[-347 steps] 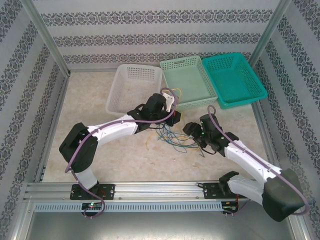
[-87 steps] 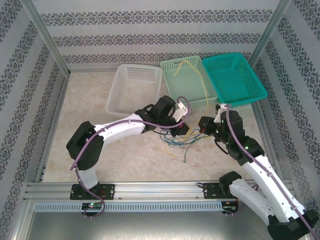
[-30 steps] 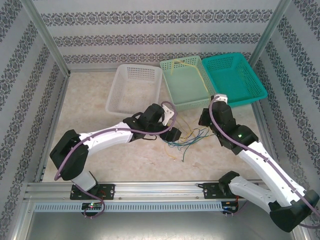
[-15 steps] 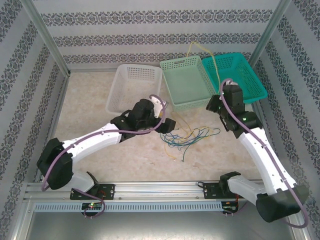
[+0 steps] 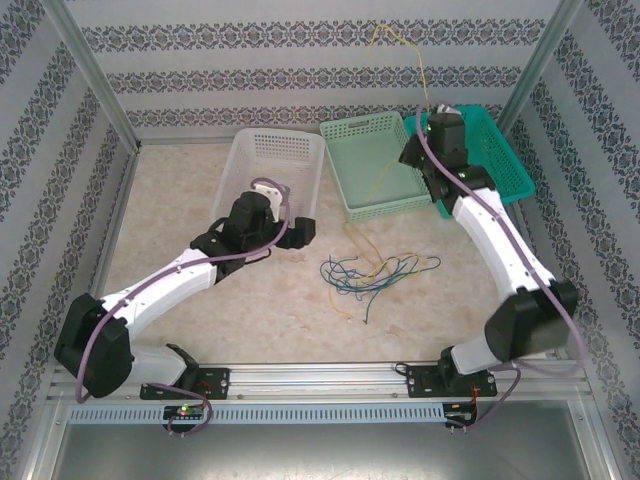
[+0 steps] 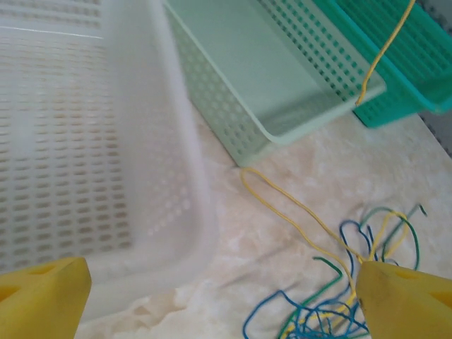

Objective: Untangle the cables

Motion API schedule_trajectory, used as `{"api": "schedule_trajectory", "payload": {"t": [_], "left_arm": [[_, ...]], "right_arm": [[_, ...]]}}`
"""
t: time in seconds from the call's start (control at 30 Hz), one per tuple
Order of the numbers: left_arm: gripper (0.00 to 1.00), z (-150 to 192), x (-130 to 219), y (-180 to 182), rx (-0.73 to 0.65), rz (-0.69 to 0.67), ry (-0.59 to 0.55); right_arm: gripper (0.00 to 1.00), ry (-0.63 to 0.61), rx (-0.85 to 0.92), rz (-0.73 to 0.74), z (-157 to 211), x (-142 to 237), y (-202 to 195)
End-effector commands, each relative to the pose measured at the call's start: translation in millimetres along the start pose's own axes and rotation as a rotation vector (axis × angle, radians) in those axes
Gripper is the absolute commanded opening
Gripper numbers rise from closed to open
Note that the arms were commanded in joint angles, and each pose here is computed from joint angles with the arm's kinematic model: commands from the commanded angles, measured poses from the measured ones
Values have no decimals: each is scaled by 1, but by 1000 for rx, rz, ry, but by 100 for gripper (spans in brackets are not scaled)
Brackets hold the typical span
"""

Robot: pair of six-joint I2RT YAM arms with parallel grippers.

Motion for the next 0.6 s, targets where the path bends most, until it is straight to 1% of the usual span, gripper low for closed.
{"api": "schedule_trajectory", "payload": {"t": [0.0,0.07,0.13,0.23,0.3,0.37,0.47,0.57], "left_arm": [[99,1,10,30,103,-105,-8],[100,3,13,41,127,-135,-1],[100,4,15,47,131,-159,15],[100,6,18,51,119,-180,37],[100,7,18,53,110,-186,38],[100,8,15,56,109,-193,42],[100,9,9,58,116,-197,57],[100,9,4,59,127,-200,71]], "right_arm": [[0,44,25,19,-4,-35,2],[0,109,33,26,1,-58,5],[0,132,25,46,2,-70,3],[0,105,9,86,-7,-79,-6],[0,86,-6,85,-15,-84,-12],[0,114,-13,83,-16,-94,-17],[0,180,9,59,-5,-113,-13],[0,229,-14,57,13,-131,-17]]}}
Point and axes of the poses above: each hand's point on the last joint's axis, 136 mm out from that joint toward the fingers, its own x axis back along the fingers, its own y axis along the line the jaws close on, z = x × y, the point moved 4 cm from there along x, back along the fingers, and after that the axes turned 4 degrees about x, right-handed, at the moved point
